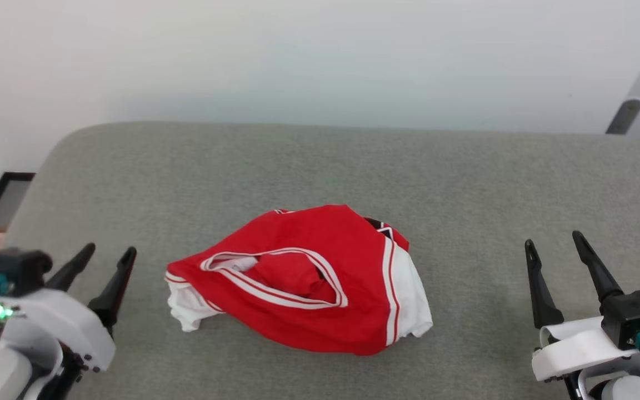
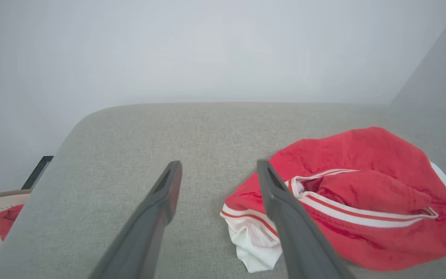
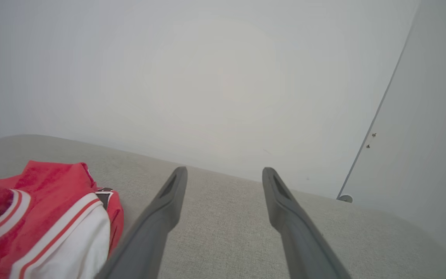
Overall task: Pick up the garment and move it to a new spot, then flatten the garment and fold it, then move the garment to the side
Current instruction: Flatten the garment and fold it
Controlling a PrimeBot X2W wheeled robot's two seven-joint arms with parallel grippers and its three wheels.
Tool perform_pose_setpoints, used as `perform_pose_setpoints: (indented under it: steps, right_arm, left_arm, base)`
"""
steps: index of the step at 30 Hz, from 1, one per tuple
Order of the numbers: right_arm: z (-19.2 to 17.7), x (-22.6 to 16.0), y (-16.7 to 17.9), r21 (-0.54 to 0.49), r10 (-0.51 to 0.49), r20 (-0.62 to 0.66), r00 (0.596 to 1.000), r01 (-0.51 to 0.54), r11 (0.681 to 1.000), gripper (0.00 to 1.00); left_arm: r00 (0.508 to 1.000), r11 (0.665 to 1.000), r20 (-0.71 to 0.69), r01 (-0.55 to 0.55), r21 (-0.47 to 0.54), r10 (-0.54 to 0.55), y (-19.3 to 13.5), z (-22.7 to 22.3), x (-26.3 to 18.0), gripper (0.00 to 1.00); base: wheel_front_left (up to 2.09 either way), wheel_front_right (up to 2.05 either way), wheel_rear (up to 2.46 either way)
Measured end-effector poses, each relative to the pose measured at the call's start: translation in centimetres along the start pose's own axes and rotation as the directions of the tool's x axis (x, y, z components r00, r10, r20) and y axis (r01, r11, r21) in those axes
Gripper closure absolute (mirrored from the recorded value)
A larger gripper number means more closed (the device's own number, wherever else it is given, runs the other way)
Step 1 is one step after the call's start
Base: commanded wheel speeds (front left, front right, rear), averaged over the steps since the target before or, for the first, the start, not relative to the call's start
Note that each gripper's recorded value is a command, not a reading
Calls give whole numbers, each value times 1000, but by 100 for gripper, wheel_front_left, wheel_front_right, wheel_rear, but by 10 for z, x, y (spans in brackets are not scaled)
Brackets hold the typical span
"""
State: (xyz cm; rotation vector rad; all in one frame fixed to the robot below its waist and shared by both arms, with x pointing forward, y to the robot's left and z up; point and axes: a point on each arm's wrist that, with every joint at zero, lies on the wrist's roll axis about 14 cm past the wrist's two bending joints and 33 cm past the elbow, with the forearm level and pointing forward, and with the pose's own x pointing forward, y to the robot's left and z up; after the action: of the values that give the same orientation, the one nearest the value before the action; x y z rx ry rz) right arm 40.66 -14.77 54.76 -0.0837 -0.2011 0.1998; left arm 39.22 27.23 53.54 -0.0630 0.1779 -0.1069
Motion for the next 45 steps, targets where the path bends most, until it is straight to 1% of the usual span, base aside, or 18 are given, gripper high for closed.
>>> perform_pose_setpoints:
  steps: [6,13,18,21,25,28,31,34,38,41,44,45]
  right_arm:
    - [-2,-1,17,11,54,-8,998,-54,998,0]
    - [-3,6,40,40,122,-22,992,-121,992,0]
    - [-14,9,57,67,185,-95,978,-179,982,0]
    - [-27,8,68,89,229,-171,958,-216,972,0]
    - [-44,7,77,112,270,-274,923,-249,962,0]
    - [-59,6,83,126,298,-351,888,-270,954,0]
    - [-73,2,92,159,330,-426,843,-289,944,0]
    - [-90,-3,100,185,355,-507,785,-304,935,0]
    - [-104,-5,108,216,381,-567,730,-314,925,0]
    - [-111,-4,113,225,394,-594,702,-325,919,0]
    - [-123,-8,118,234,405,-632,661,-336,912,0]
    - [-126,-8,120,238,409,-640,650,-338,910,10]
  left_arm:
    - [987,995,127,-95,-30,98,19,4,-30,0]
    - [952,972,202,-218,-82,231,43,6,-62,0]
    - [919,953,253,-284,-108,302,52,4,-85,0]
    - [900,939,272,-318,-130,342,57,0,-99,0]
    - [876,918,279,-362,-160,394,64,-10,-116,0]
    - [865,908,280,-379,-180,417,65,-16,-123,0]
    - [858,897,269,-395,-200,438,67,-25,-128,0]
    - [853,889,261,-406,-211,451,67,-32,-130,0]
    - [853,882,240,-416,-221,463,67,-42,-131,0]
    - [854,879,230,-419,-227,466,66,-46,-128,0]
    - [851,873,222,-428,-233,476,68,-49,-126,0]
    - [850,872,219,-431,-233,479,69,-50,-126,0]
  base:
    - [0,0,0]
    - [0,0,0]
    - [0,0,0]
    - [0,0,0]
    - [0,0,0]
    - [0,0,0]
    - [0,0,0]
    - [0,0,0]
    - [0,0,0]
    - [0,0,0]
    - [0,0,0]
    - [0,0,0]
